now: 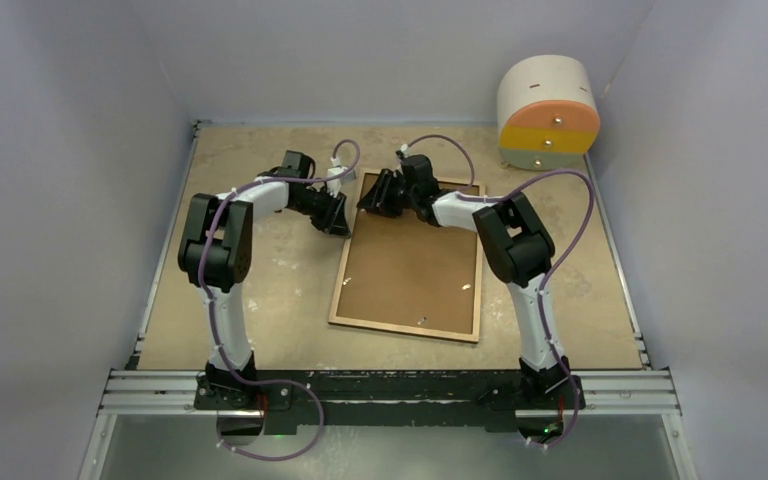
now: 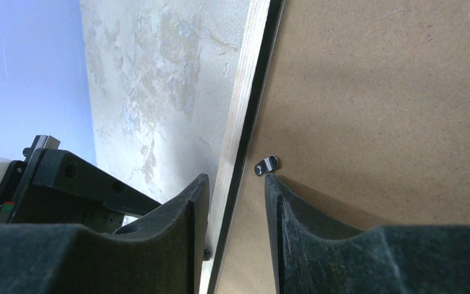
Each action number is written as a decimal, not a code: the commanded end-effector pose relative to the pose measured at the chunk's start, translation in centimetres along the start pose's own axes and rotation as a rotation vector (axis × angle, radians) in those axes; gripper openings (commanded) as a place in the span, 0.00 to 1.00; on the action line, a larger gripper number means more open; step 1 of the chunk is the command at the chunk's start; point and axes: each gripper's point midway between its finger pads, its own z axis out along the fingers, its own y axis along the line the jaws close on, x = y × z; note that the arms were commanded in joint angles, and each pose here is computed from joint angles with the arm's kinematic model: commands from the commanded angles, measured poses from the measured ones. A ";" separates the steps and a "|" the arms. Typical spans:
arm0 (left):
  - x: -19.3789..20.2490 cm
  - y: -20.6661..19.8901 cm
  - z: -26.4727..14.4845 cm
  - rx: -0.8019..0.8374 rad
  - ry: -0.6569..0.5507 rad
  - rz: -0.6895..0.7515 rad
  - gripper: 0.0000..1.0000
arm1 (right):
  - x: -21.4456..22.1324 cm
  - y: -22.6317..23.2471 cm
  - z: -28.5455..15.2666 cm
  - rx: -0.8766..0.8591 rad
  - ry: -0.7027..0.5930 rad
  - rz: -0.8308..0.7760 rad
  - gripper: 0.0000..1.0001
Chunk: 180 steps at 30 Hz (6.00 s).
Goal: Put the photo into the frame
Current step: Install the photo frame at the center of the board, then adjust the photo frame at the center of the board.
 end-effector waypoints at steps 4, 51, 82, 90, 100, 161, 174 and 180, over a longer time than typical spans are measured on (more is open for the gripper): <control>1.3 -0.2 0.3 -0.002 0.029 0.035 0.21 | -0.2 -1.0 1.0 0.033 -0.016 0.057 0.40; 1.0 -0.7 -1.2 -0.010 0.018 0.075 0.18 | -4.4 -0.1 0.8 -0.035 0.003 0.006 0.47; 1.5 -0.4 -1.0 -0.011 0.023 0.074 0.18 | 3.1 0.5 2.1 -0.045 0.183 0.001 0.43; 0.9 -0.2 -1.9 -0.019 0.011 0.082 0.17 | 0.1 2.1 -0.3 -0.028 0.131 -0.033 0.59; 1.0 1.8 -5.4 -0.078 0.012 0.124 0.22 | -12.1 -3.2 -12.2 0.189 -0.220 0.013 0.93; 9.8 10.5 -18.7 -0.442 0.244 0.125 0.42 | -0.8 -7.1 -23.4 0.513 -0.112 -0.098 0.99; 14.6 4.3 -13.7 -0.206 0.269 0.149 0.44 | 7.8 -10.5 -25.8 0.417 -0.052 0.105 0.99; 15.1 2.2 -10.6 -0.148 0.295 0.148 0.43 | 6.1 -10.4 -23.2 0.287 0.003 0.193 0.99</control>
